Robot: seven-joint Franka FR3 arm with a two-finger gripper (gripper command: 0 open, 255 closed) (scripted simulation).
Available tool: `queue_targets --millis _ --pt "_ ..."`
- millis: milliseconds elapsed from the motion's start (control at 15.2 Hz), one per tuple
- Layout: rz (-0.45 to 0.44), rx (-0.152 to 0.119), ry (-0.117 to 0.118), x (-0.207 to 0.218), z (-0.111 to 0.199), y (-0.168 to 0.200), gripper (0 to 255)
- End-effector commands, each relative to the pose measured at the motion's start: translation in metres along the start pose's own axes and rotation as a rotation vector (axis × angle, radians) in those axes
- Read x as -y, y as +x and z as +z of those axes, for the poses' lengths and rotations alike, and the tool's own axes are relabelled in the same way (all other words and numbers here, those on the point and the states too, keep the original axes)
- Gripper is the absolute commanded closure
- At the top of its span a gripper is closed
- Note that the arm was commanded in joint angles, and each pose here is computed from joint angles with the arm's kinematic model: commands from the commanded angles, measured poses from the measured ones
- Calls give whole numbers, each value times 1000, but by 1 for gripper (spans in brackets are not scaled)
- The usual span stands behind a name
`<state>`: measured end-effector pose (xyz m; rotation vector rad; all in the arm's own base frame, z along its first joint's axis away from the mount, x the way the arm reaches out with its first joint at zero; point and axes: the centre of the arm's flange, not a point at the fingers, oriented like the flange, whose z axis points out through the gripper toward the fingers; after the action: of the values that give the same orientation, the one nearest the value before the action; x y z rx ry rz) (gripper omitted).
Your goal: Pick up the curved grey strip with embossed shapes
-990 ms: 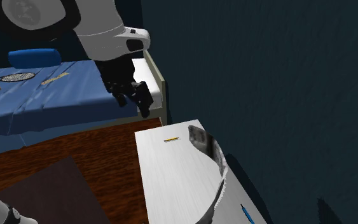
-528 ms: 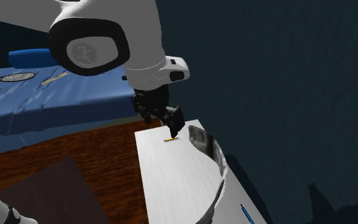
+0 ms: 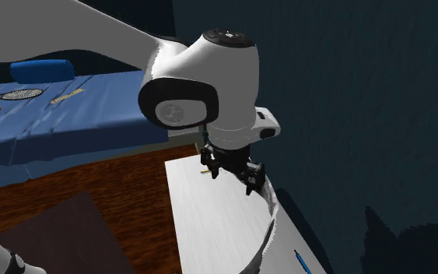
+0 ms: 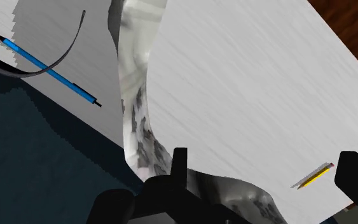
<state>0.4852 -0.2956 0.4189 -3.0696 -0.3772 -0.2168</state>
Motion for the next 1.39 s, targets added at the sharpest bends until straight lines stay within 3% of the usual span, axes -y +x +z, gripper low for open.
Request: queue_targets --millis 0,660,1254,1320 --pt "-14 2 12 -20 14 7 0" --pt "-70 18 64 -118 100 37 0" --pt "-70 18 64 -118 139 32 0" --pt "-70 18 64 -119 139 32 255"
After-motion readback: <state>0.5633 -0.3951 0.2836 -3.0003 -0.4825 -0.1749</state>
